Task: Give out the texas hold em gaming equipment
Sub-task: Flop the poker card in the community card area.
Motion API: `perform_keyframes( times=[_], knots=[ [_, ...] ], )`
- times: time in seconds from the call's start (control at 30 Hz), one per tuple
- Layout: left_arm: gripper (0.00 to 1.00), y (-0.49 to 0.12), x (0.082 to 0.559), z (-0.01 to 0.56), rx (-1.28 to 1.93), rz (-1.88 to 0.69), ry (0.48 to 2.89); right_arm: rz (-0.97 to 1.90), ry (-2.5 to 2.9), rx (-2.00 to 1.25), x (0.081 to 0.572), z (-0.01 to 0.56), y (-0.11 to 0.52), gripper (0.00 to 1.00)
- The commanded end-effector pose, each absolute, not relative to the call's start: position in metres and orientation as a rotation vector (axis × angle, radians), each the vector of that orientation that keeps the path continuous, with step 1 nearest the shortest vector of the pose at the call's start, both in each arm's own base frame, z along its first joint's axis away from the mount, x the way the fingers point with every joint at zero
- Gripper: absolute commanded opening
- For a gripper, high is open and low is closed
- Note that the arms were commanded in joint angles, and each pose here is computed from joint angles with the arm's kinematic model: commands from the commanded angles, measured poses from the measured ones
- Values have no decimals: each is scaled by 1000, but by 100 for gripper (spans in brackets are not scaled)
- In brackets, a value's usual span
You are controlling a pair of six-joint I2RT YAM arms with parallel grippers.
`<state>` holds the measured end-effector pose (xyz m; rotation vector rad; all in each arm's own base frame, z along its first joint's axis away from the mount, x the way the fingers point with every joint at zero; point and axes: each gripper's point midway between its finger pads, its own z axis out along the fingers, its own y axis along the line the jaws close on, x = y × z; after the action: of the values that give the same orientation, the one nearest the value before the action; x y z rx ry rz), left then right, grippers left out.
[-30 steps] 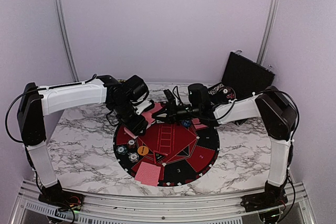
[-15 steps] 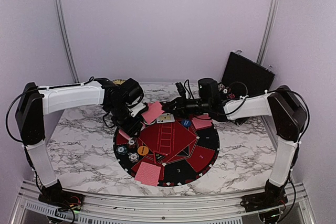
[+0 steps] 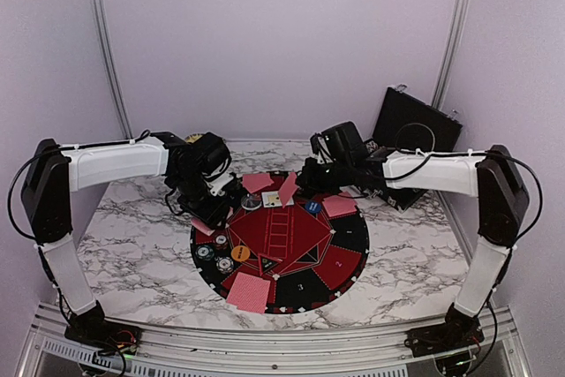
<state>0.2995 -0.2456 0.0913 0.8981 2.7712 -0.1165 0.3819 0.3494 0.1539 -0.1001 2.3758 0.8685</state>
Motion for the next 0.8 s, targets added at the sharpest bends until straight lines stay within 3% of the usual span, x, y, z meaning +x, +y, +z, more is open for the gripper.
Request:
perform_keyframes(
  times=[0.0,0.27,0.77],
  knots=[
    [25,-245,305,107,865,-134,2723,363,2379,-128,383,156,333,0],
    [26,-241,305,106,855,-131,2722,47,2370,-141,381,155,338,0],
    [25,-223,308,100,780,-116,2761,-106,2389,-247,382,131,355,0]
  ],
)
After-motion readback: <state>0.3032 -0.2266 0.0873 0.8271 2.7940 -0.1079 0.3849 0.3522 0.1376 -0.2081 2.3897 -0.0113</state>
